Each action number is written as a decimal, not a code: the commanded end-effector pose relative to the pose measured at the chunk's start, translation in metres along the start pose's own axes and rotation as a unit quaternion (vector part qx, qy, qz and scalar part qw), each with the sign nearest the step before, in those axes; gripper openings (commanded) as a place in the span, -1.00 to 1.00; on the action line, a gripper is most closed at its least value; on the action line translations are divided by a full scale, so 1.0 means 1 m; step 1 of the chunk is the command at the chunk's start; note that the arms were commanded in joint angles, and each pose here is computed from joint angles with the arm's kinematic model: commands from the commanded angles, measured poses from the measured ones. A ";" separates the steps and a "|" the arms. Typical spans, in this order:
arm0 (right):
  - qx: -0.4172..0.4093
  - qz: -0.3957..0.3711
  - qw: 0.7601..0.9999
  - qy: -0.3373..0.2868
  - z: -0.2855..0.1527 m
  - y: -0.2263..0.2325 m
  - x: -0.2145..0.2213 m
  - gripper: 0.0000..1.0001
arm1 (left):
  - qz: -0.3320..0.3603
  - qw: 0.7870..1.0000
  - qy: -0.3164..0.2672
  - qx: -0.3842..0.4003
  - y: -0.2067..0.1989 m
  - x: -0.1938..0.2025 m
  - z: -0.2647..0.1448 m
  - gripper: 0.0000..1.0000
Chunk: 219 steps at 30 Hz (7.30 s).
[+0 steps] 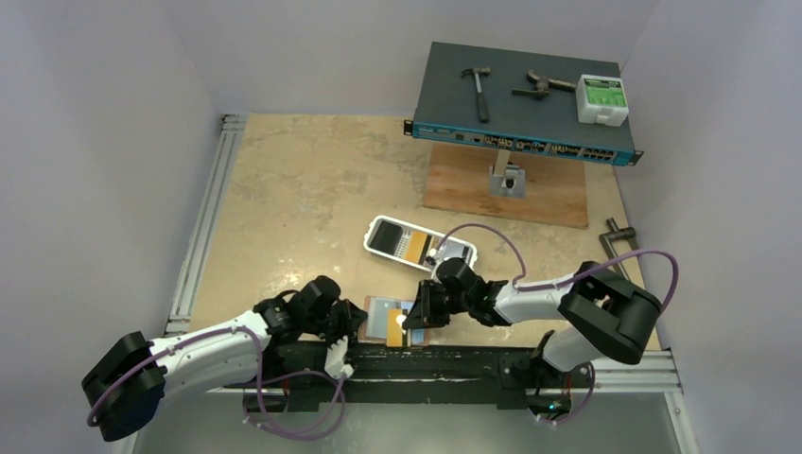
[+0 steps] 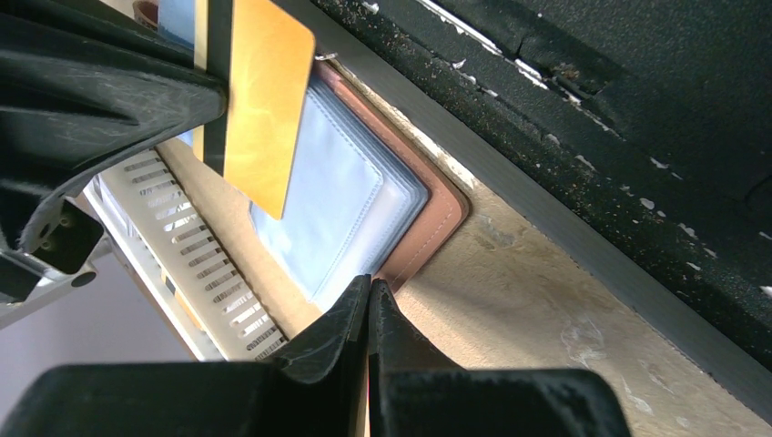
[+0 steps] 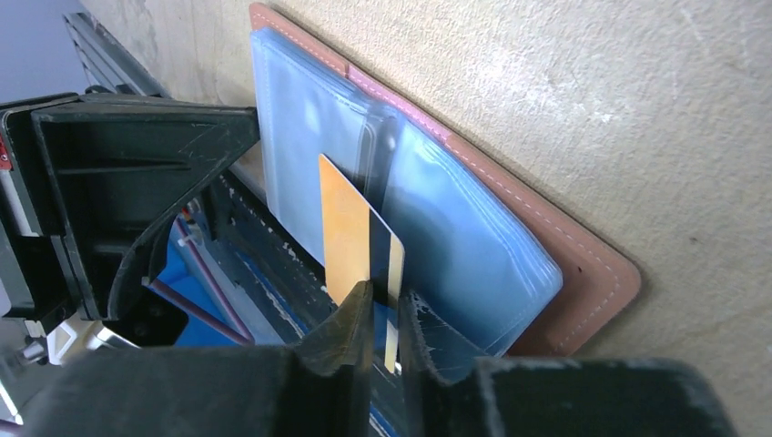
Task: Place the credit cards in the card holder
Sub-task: Insert the credit card into the card holder.
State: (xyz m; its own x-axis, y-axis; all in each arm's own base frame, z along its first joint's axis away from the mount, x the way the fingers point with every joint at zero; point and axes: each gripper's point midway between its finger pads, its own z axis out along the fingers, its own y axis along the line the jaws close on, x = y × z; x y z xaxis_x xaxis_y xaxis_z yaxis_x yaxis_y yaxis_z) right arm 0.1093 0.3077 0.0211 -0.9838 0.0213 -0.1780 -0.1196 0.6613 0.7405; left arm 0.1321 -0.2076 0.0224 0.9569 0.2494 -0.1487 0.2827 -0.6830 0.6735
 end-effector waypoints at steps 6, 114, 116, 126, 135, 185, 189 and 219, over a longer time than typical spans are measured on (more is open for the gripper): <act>0.019 0.018 1.000 -0.002 0.000 -0.018 0.005 -1.00 | 0.003 1.000 -0.019 -0.004 -0.001 -0.008 0.003 -1.00; -0.085 -0.011 0.988 -0.125 -0.042 0.005 -0.046 -1.00 | 0.065 0.995 -0.068 -0.029 0.022 -0.037 0.017 -0.77; -0.085 -0.009 0.988 -0.126 -0.043 0.004 -0.045 -1.00 | 0.068 0.995 -0.073 -0.028 0.024 -0.039 0.016 -0.70; -0.089 -0.008 0.989 -0.119 -0.035 0.004 -0.045 -1.00 | 0.049 0.995 -0.076 -0.034 0.033 -0.044 0.017 -0.68; -0.088 -0.011 0.989 -0.118 -0.036 0.004 -0.046 -1.00 | 0.021 0.996 -0.041 -0.079 0.044 -0.036 0.006 -0.75; -0.088 -0.021 0.992 -0.092 -0.018 0.005 -0.048 -1.00 | 0.125 0.986 -0.107 0.020 0.029 -0.055 0.026 0.26; -0.093 -0.027 0.991 -0.091 -0.015 0.011 -0.052 -1.00 | 0.122 0.986 -0.110 0.038 0.025 -0.055 0.026 0.21; -0.054 -0.015 0.991 -0.120 -0.058 -0.021 -0.021 -1.00 | -0.085 0.977 -0.037 0.194 0.017 -0.025 0.030 -0.50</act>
State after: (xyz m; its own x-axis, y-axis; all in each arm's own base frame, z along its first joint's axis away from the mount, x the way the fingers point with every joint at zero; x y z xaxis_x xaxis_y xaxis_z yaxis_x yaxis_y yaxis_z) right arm 0.1245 0.2548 0.0635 -0.9182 0.2023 -0.3405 -0.1905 0.5283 0.8274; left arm 0.1101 -0.2568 0.0202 0.9327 0.2129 -0.2910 0.3173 -0.8681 0.3818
